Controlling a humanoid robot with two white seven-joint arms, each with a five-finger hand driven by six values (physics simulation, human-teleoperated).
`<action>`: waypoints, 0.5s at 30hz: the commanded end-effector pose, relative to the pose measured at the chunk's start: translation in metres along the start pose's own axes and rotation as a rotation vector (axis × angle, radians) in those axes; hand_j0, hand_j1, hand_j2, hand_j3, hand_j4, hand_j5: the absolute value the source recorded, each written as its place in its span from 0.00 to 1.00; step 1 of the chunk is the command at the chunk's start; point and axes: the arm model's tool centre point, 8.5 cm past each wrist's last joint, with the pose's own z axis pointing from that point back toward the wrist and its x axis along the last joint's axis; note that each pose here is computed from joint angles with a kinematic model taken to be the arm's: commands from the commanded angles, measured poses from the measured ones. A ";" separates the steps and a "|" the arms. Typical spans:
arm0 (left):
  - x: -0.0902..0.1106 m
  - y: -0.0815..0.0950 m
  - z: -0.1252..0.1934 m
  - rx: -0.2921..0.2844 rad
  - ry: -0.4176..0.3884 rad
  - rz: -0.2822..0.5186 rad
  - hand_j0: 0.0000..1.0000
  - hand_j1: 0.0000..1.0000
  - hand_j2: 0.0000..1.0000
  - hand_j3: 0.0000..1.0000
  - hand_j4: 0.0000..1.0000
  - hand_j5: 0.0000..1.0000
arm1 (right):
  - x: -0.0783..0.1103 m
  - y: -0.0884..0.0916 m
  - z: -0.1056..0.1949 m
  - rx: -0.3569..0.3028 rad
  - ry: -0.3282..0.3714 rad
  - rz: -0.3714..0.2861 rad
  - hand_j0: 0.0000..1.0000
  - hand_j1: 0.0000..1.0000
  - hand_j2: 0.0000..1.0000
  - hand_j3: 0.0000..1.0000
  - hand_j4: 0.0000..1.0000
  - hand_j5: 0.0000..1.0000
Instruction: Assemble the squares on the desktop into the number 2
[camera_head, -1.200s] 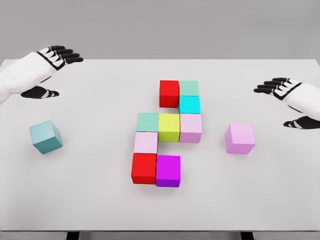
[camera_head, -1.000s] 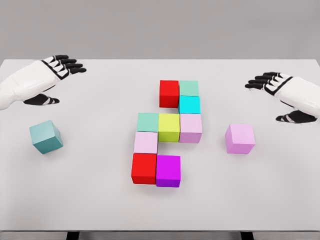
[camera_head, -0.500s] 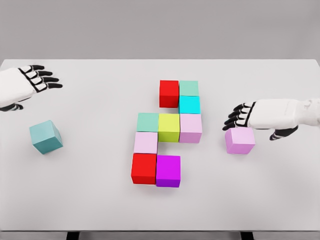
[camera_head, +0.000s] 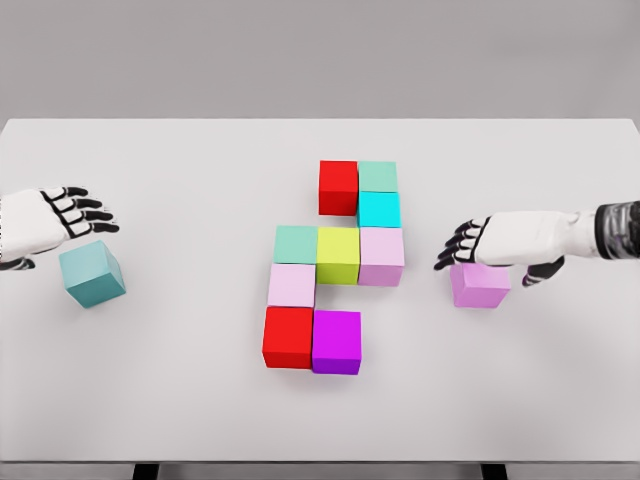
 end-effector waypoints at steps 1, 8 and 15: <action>0.000 -0.001 0.001 -0.004 0.000 0.006 1.00 1.00 1.00 1.00 1.00 1.00 | -0.004 0.002 -0.006 0.011 0.014 0.006 1.00 1.00 1.00 1.00 1.00 1.00; 0.011 -0.013 -0.006 -0.009 -0.025 0.037 1.00 1.00 1.00 1.00 1.00 1.00 | -0.005 0.003 -0.015 0.026 0.021 0.024 1.00 1.00 1.00 1.00 1.00 1.00; 0.020 -0.019 -0.018 -0.007 -0.045 0.055 1.00 1.00 1.00 1.00 1.00 1.00 | 0.006 0.003 -0.013 0.038 -0.001 0.053 1.00 1.00 1.00 1.00 1.00 1.00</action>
